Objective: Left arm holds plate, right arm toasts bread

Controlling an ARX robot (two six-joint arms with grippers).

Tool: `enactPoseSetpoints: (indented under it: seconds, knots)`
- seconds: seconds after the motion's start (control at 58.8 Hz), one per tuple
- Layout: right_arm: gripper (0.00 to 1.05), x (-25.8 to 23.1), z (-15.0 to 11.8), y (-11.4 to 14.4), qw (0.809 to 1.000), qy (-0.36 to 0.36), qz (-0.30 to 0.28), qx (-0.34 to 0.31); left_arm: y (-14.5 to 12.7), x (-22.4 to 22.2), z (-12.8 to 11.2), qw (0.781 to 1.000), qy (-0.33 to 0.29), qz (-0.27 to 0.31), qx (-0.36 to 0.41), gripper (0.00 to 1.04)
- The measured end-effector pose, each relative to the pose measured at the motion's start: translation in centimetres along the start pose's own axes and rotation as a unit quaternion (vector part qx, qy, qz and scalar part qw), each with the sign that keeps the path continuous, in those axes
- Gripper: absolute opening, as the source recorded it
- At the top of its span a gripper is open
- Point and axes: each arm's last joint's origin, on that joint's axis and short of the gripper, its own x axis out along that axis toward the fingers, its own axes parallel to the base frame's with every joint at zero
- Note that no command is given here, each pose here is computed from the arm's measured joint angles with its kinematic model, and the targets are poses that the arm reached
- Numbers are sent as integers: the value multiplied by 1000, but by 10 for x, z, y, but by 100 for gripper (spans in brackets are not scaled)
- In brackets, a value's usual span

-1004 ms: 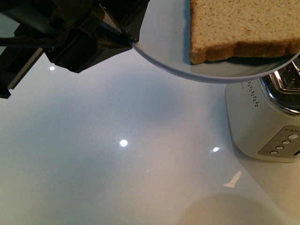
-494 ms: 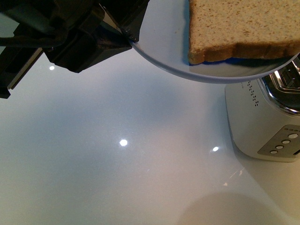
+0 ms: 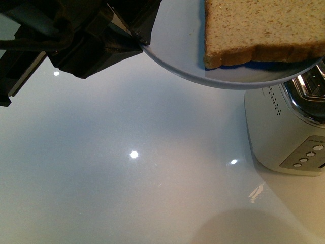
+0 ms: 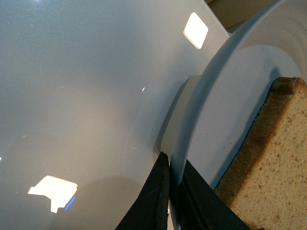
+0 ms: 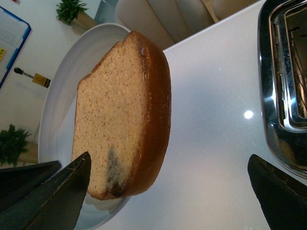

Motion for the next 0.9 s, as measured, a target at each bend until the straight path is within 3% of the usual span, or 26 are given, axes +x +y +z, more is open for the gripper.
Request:
enactPoseSetpoints:
  seconds: [0.391,0.902]
  knots:
    - [93,27,10,12,999,-18,38,17,0,0,0,1000,0,0,0,3]
    - [13,16,16,18,998,-41,41,5,0,0,0,1000,0,0,-2,3]
